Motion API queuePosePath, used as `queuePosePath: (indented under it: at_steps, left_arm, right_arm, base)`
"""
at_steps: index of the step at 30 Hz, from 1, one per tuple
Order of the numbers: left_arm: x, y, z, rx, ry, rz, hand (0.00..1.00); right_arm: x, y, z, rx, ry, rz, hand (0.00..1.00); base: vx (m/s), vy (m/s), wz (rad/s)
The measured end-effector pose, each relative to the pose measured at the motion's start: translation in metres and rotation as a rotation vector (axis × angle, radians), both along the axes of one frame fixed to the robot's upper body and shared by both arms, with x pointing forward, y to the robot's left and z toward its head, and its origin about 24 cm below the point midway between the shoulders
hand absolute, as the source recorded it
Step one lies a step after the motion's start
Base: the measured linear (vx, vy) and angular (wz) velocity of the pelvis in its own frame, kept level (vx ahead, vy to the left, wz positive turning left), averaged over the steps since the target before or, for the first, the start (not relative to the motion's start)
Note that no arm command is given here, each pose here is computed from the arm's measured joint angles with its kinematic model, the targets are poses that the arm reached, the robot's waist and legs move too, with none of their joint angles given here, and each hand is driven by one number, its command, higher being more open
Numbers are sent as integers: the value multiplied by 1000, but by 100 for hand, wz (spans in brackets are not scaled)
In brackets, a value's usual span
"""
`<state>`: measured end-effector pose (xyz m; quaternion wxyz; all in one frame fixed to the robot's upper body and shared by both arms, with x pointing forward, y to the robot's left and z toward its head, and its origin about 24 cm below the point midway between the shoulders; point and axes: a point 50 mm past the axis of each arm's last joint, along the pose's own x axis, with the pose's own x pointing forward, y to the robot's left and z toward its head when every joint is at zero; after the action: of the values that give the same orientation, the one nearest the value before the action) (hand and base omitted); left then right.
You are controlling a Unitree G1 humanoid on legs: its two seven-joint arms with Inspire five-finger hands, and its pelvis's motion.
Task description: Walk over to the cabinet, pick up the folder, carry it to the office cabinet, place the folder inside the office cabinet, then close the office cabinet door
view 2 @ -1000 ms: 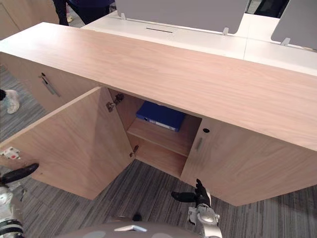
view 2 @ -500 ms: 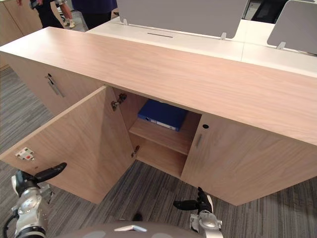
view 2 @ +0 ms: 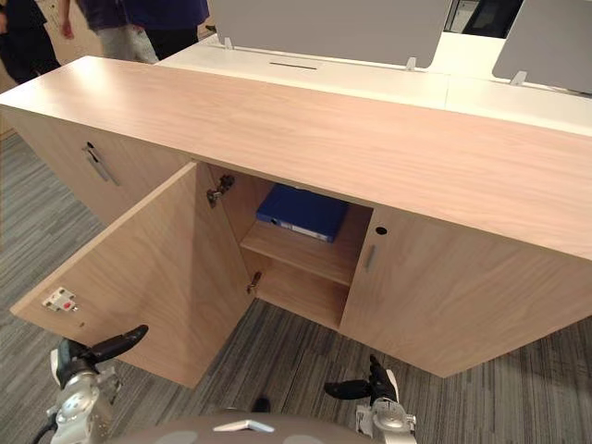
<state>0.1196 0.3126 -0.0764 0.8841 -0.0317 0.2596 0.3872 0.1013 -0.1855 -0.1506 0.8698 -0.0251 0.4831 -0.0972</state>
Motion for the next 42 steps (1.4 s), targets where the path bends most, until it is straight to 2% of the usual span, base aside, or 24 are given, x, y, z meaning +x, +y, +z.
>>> queuePosePath:
  at_steps: [11,17,21,25,28,29,33,36,42]
  left_arm:
    - [-19,-31,-21,-107,78,-80,100]
    - [-33,-60,-38,-204,194,-199,100]
    - [-40,-88,-47,-288,235,-338,100]
    - [-30,-113,-48,-350,217,-498,100]
    - [-14,-134,-45,-382,174,-602,100]
    - [0,-149,-41,-398,135,-664,100]
    - [15,-164,-30,-406,57,-775,100]
    - [26,-159,-15,-446,-65,-852,100]
    - [46,-131,-5,-391,-105,-862,100]
  right_arm:
    - [4,-1,1,1,-8,7,100]
    - [13,0,3,0,-31,15,100]
    - [17,-2,6,-8,-48,16,100]
    - [21,0,8,-10,-66,32,100]
    - [24,0,10,-11,-83,34,100]
    - [25,0,11,-13,-87,34,100]
    - [26,-6,12,-32,-91,39,100]
    - [27,-12,13,-38,-94,41,100]
    - [31,-18,15,-36,-103,64,100]
  base:
    - [-31,-1,-4]
    - [-23,-15,-10]
    - [-19,-7,-18]
    - [-21,-7,-23]
    - [-13,-11,-30]
    - [-3,-10,-18]
    - [17,-1,-30]
    - [34,8,-41]
    - [46,7,-21]
